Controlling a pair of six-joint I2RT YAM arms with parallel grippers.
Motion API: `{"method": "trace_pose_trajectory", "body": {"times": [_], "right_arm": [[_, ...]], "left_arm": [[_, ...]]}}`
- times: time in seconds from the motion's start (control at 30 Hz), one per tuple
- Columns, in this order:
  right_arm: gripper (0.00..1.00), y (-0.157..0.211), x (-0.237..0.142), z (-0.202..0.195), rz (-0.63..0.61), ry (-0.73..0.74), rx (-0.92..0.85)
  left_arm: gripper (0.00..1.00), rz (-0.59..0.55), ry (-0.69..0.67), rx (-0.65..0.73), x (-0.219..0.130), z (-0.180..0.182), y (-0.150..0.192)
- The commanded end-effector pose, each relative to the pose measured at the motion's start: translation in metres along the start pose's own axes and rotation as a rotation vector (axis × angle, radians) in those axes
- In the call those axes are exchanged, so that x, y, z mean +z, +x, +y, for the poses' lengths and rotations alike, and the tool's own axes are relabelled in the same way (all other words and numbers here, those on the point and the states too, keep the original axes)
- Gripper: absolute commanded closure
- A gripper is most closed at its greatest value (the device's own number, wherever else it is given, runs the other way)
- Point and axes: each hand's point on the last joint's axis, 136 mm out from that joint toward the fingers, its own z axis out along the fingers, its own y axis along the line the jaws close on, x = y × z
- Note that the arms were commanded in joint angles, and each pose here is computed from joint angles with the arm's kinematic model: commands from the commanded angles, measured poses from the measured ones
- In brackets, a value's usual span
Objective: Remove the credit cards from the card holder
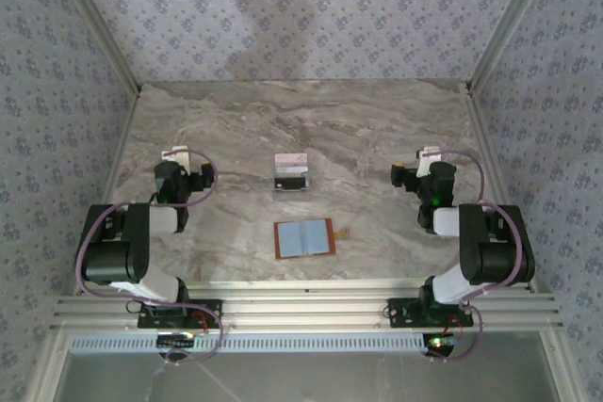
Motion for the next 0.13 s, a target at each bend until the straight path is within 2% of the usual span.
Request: {"method": "trace_pose_trajectory", "body": {"times": [0.0,0.1], "right_arm": [[0.00,-0.0020,0.0010,-0.0015,-0.016,0.013,-0.006],[0.00,-0.0021,0.0006,-0.0026,-0.017,0.014,-0.004]], "left_arm": [[0.00,-0.032,-0.008,0.018,0.0000,0.0004,-0.0061],[0.00,-0.029,-0.002,0.014,0.0004,0.0009,-0.0061]]}}
